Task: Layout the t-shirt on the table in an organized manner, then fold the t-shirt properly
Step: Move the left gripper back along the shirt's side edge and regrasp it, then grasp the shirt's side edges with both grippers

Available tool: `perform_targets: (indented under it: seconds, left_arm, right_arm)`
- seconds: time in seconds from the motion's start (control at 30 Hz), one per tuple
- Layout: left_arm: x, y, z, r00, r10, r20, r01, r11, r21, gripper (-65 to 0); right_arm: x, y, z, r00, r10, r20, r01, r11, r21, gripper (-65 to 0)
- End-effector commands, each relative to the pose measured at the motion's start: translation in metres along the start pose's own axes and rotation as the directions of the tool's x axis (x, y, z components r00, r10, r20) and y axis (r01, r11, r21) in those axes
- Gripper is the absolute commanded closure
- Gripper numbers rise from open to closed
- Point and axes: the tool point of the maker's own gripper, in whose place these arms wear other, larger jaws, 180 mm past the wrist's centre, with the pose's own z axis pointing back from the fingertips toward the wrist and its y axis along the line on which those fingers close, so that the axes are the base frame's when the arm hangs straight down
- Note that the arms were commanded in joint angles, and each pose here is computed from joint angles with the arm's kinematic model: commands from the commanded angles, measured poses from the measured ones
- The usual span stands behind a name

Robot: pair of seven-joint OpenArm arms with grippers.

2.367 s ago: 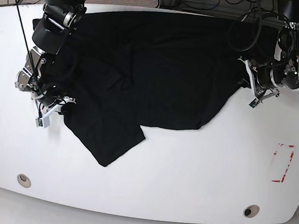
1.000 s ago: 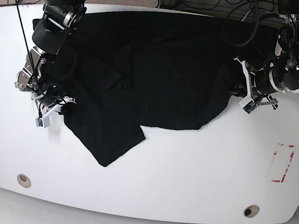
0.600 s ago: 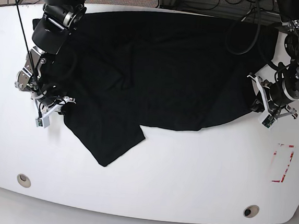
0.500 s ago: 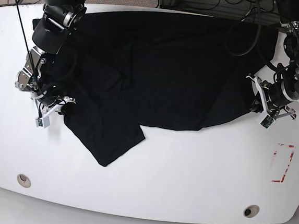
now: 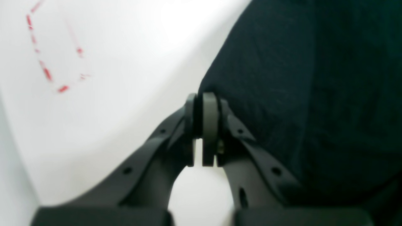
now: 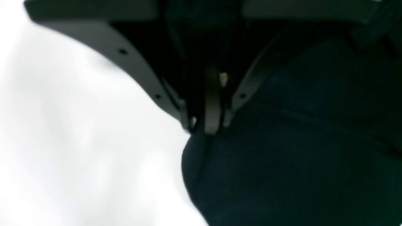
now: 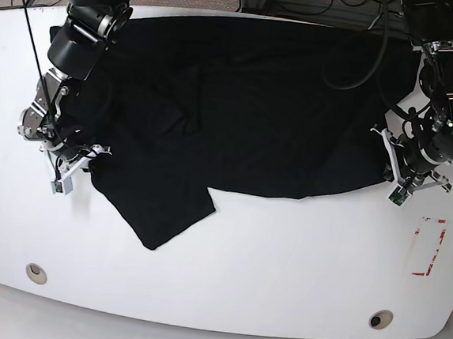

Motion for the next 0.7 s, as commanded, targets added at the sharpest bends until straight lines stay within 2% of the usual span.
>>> perform_targets:
  seconds: [0.0, 0.27, 0.57, 0.67]
  left_arm:
    - [0.016, 0.018, 0.007, 0.999, -0.016, 0.041, 0.014, 0.999, 0.05, 0.0]
    - [0.023, 0.045, -0.002, 1.0, -0.003, 0.011, 0.002, 0.994, 0.105, 0.0]
    - [0.028, 0.06, -0.022, 0.999, 0.05, -0.011, -0.049, 0.995, 0.084, -0.1]
    - [0.027, 0.063, -0.028, 0.997, 0.072, -0.021, -0.07, 0.995, 0.071, -4.4]
  right_arm:
    - [0.027, -0.007, 0.008, 0.998, 0.02, 0.064, -0.019, 1.0, -0.017, -5.2]
    - [0.027, -0.007, 0.008, 0.998, 0.02, 0.063, -0.019, 1.0, -0.017, -5.2]
    - [0.027, -0.006, 0.008, 0.998, 0.019, 0.064, -0.018, 1.0, -0.014, -5.2]
    - [0.027, -0.006, 0.008, 0.998, 0.019, 0.064, -0.018, 1.0, -0.014, -5.2]
